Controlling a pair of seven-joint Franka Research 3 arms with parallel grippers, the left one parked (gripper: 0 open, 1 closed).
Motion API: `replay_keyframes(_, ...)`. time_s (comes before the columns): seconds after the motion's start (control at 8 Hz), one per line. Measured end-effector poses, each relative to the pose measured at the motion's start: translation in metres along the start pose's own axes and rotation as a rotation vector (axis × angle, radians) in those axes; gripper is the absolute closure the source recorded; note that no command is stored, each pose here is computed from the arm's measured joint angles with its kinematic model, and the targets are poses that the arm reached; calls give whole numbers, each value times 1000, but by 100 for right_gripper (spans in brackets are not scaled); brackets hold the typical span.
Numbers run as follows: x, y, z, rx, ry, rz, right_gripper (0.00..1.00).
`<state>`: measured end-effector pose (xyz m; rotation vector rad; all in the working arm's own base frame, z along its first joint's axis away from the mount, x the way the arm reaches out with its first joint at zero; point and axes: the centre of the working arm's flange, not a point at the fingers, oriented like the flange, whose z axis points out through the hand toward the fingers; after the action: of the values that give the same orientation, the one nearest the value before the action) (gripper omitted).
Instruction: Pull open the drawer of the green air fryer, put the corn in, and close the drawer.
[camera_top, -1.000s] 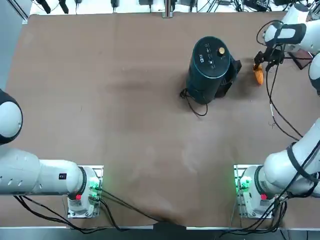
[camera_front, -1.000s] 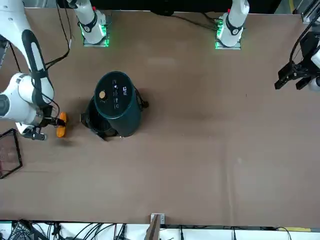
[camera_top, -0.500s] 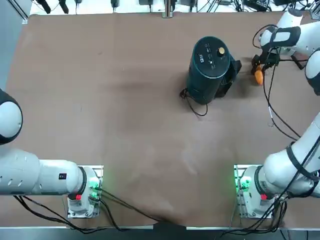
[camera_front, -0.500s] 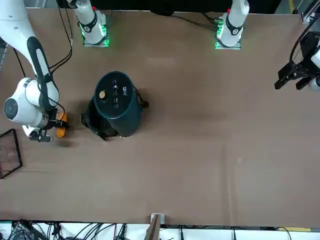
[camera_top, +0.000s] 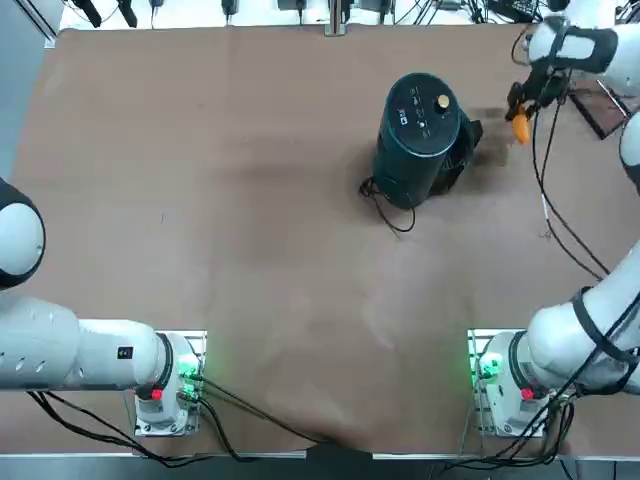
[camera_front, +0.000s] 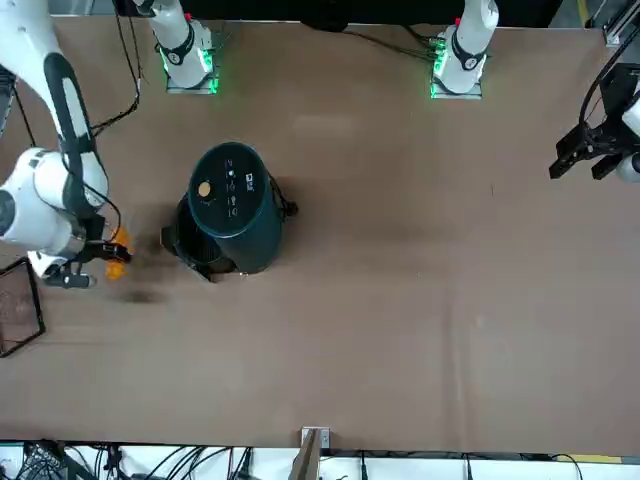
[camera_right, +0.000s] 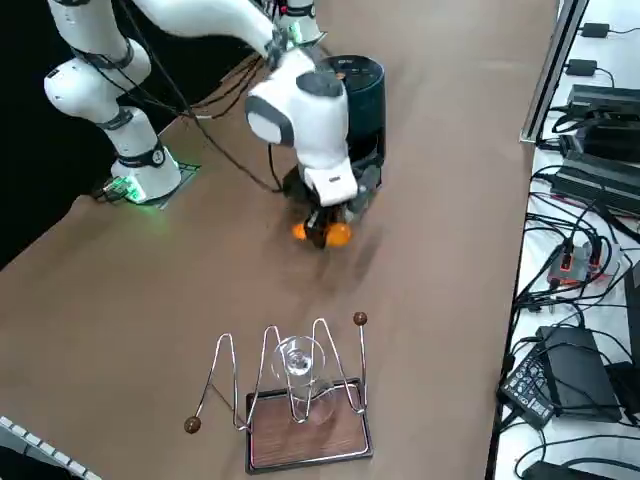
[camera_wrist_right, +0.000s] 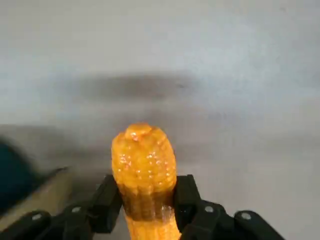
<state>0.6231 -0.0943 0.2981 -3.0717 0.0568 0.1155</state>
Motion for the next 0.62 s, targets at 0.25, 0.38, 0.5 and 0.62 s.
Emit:
replay_keyframes(0.25, -3, -50, -50, 161, 10, 49, 43)
replay_keyframes(0.38, -4, -73, -57, 209, 5, 84, 43)
replay_keyframes(0.5, -5, -100, -56, 230, -12, 124, 43)
replay_keyframes(0.62, -7, -128, -53, 239, -34, 160, 43)
